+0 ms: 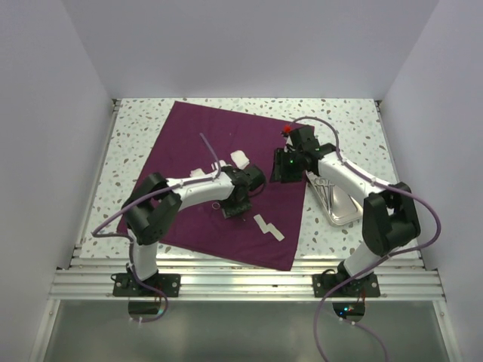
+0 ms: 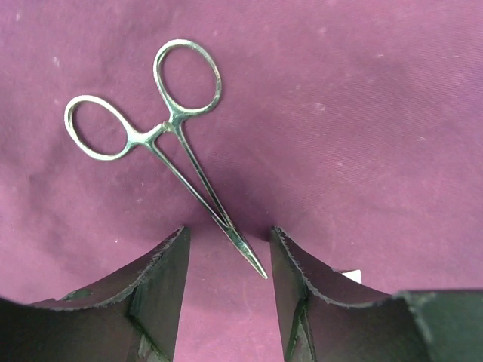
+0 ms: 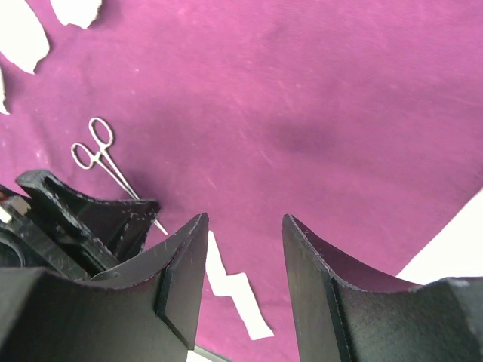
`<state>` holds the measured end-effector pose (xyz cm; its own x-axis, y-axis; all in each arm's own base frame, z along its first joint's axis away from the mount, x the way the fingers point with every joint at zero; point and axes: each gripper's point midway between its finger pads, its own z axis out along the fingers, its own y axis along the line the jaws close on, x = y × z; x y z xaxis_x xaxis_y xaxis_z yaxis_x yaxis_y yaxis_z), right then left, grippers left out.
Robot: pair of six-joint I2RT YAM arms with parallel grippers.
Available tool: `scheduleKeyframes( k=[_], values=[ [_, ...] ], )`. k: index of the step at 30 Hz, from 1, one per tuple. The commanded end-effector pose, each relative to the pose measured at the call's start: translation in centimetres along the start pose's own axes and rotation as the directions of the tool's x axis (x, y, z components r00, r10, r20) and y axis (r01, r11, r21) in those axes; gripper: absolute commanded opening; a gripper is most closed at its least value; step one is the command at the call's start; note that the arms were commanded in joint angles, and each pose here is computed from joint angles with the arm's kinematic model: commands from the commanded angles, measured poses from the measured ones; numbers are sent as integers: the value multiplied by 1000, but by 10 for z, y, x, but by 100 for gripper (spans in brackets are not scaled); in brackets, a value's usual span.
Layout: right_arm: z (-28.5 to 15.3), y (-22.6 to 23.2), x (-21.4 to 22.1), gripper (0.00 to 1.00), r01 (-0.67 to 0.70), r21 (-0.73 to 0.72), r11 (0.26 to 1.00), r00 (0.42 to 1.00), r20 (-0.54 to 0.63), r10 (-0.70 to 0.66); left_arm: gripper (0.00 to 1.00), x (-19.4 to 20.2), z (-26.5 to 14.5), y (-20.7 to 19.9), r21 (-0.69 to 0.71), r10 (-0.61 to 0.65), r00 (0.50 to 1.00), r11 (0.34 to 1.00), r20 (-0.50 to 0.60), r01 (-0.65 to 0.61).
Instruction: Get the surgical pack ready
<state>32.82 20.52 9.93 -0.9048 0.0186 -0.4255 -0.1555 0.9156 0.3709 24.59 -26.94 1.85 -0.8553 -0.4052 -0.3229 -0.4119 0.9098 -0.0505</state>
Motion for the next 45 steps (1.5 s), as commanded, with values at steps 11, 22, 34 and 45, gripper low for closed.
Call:
scheduleKeyframes(
  k=[11,22,34,45],
  values=[
    [-23,4,1,48,24,-55,998,999,35,-23,22,14,27,26,-147,-109,993,984,-38,102],
    [-9,6,15,48,36,-60,998,999,1,-36,0,6,22,26,-109,-13,1000,994,-9,12],
    [-3,19,16,48,47,-97,994,999,-2,-47,12,0,5,16,4,43,999,999,9,-43],
    [-2,17,17,48,53,-90,995,999,0,-53,25,-14,-16,-3,119,51,995,991,86,-61]
  ],
)
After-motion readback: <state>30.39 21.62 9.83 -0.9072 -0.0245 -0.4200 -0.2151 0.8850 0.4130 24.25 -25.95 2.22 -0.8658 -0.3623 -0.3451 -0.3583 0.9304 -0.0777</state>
